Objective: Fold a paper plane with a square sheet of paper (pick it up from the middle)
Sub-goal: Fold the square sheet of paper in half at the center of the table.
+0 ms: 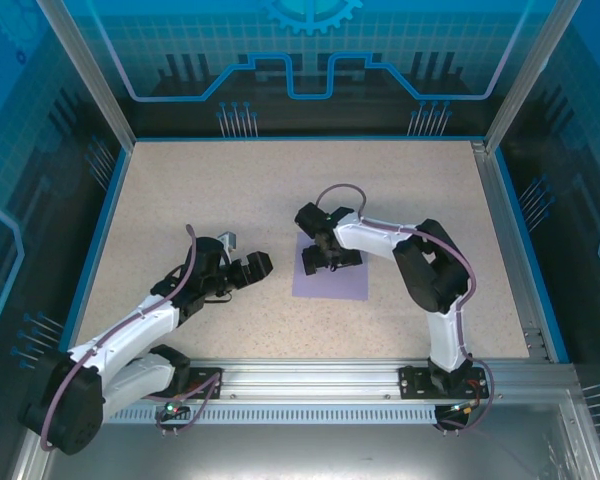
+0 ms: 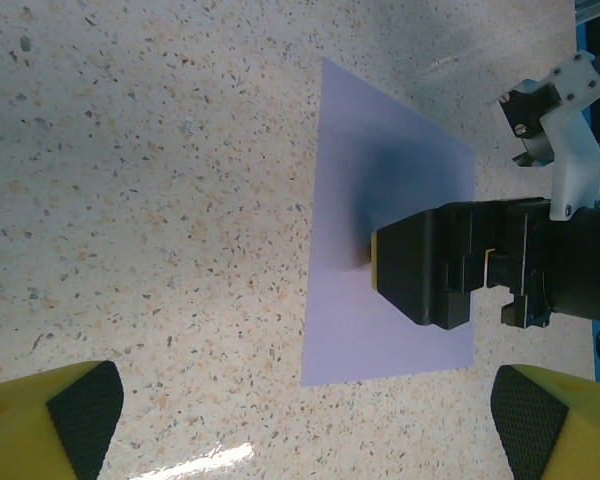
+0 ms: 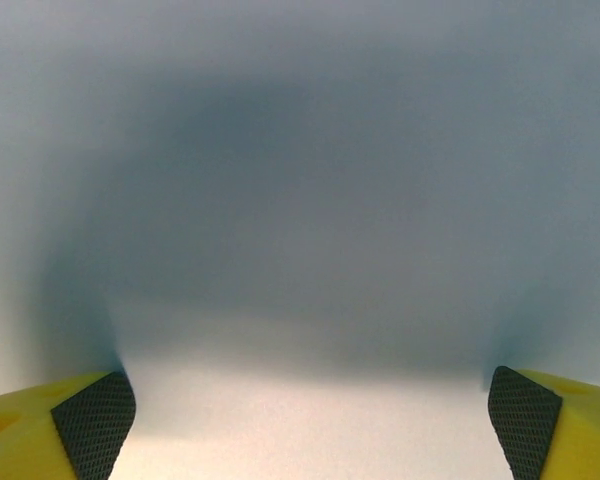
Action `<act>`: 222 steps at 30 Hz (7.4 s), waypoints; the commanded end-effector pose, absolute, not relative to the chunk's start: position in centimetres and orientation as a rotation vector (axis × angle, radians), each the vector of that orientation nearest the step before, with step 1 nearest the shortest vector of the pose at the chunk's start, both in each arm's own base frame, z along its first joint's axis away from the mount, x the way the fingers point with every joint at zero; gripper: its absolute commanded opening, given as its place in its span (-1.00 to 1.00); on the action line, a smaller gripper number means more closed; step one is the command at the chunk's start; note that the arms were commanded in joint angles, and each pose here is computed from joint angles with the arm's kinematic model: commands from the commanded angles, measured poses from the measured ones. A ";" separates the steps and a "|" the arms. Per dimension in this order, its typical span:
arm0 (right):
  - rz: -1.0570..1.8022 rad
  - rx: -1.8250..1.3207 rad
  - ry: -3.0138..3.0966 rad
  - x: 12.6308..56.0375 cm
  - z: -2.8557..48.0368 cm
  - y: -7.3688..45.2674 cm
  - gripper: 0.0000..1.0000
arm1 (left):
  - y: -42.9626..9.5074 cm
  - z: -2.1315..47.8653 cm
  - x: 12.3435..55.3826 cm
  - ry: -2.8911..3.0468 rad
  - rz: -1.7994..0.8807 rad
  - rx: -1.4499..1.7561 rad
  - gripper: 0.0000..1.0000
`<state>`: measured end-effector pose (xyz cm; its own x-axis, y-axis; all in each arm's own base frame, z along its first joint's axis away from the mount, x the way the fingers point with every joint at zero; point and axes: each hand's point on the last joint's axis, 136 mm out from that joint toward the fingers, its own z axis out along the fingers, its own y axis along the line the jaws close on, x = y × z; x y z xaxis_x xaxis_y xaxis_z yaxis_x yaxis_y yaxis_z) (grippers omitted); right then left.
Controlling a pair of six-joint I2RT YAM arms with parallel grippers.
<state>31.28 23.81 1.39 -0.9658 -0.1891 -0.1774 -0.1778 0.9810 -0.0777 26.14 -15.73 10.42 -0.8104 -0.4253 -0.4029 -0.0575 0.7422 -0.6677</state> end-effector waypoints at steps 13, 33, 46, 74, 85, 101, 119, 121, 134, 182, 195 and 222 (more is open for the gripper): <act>0.015 -0.363 2.922 30.1 3.9 24.8 0.97 | -16.2 11.3 26.7 2.370 -0.905 -0.331 0.97; -0.053 -0.087 3.136 28.2 -1.5 24.0 0.98 | -17.8 11.2 26.9 2.404 -0.994 -0.311 0.97; -0.099 -0.072 3.169 27.3 -3.3 23.1 0.84 | -17.8 11.2 26.8 2.409 -0.993 -0.315 0.97; 0.043 -0.293 2.972 29.4 3.2 26.4 0.98 | -17.6 11.2 26.6 2.414 -0.981 -0.315 0.97; -0.091 -0.275 3.107 27.0 -2.2 24.5 0.98 | -17.5 11.2 26.4 2.416 -0.979 -0.319 0.97; 0.127 -0.233 3.061 28.0 -0.3 26.4 0.16 | -17.1 11.1 26.0 2.427 -0.961 -0.336 0.97; 0.930 -0.070 2.768 29.6 10.3 30.5 -0.48 | -15.6 11.8 25.2 2.396 -0.896 -0.348 0.97; 1.062 -0.033 2.735 29.7 10.8 30.8 -0.47 | -15.5 12.0 25.1 2.384 -0.902 -0.355 0.97; 1.159 0.177 2.857 29.1 3.3 27.4 -0.26 | -17.9 12.4 26.0 2.374 -1.054 -0.327 0.98; 0.965 0.054 2.902 28.3 4.2 24.2 0.19 | -29.8 4.4 28.1 2.686 -1.173 -0.303 -0.31; 1.071 -0.030 2.898 28.2 3.3 25.1 0.34 | -28.8 4.3 27.5 2.690 -1.133 -0.321 -0.35; 1.160 0.292 2.703 31.6 5.8 28.6 -0.41 | -21.4 10.9 27.7 2.468 -0.917 -0.417 -0.02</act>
